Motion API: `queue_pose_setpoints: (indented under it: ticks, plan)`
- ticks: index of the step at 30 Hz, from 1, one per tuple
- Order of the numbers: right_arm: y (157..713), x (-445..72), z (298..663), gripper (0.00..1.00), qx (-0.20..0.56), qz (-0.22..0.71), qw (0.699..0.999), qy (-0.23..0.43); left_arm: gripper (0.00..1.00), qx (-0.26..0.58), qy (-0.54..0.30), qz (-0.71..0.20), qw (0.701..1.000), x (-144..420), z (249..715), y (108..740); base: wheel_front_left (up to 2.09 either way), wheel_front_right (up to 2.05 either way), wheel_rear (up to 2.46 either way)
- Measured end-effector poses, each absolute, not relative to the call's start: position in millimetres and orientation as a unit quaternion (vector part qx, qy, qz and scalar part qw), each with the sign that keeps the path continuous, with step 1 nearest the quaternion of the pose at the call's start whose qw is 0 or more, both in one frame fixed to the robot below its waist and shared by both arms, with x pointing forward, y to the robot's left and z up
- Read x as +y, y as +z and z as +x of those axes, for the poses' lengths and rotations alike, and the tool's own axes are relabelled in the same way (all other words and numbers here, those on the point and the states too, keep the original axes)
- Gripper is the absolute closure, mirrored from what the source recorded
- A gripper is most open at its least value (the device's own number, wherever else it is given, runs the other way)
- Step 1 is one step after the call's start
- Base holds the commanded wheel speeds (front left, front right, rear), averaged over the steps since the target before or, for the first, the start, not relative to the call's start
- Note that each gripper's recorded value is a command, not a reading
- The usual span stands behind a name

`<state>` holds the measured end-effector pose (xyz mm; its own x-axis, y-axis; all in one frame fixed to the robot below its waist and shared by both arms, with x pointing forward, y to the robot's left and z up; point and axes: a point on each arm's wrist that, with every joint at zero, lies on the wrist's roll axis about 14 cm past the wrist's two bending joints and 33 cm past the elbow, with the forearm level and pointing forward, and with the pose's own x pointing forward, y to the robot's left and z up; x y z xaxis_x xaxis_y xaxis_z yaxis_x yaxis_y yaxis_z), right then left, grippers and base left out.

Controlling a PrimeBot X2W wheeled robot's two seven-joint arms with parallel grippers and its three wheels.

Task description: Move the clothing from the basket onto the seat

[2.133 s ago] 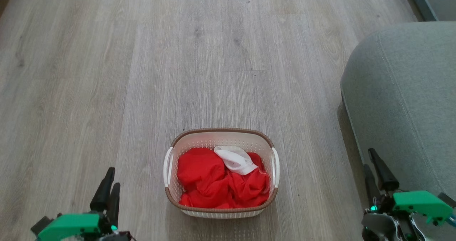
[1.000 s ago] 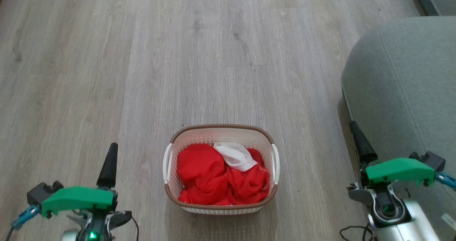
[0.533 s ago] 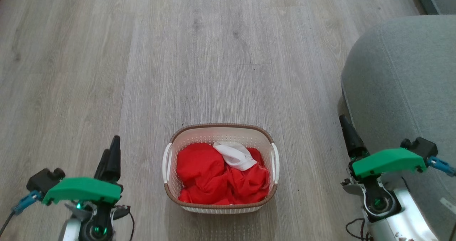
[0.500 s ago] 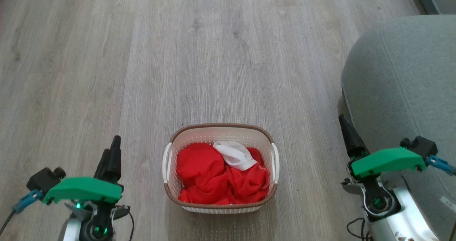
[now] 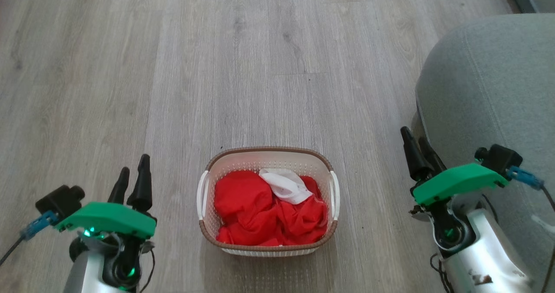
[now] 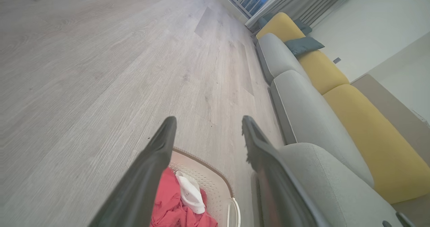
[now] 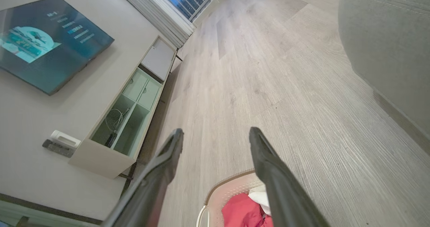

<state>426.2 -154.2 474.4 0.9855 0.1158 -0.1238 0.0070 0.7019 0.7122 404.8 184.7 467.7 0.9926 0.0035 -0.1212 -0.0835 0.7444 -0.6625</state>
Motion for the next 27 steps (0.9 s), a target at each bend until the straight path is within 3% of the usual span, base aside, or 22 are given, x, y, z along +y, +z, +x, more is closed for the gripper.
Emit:
queue_pose_setpoints:
  ticks: [27]
  plan:
    - [495.4,-142.6,451.3,0.0,0.047,0.225,0.97,0.074,0.0,0.011,-0.013,-0.185,0.983,177.8,427.7,494.4,0.0,0.0,0.0]
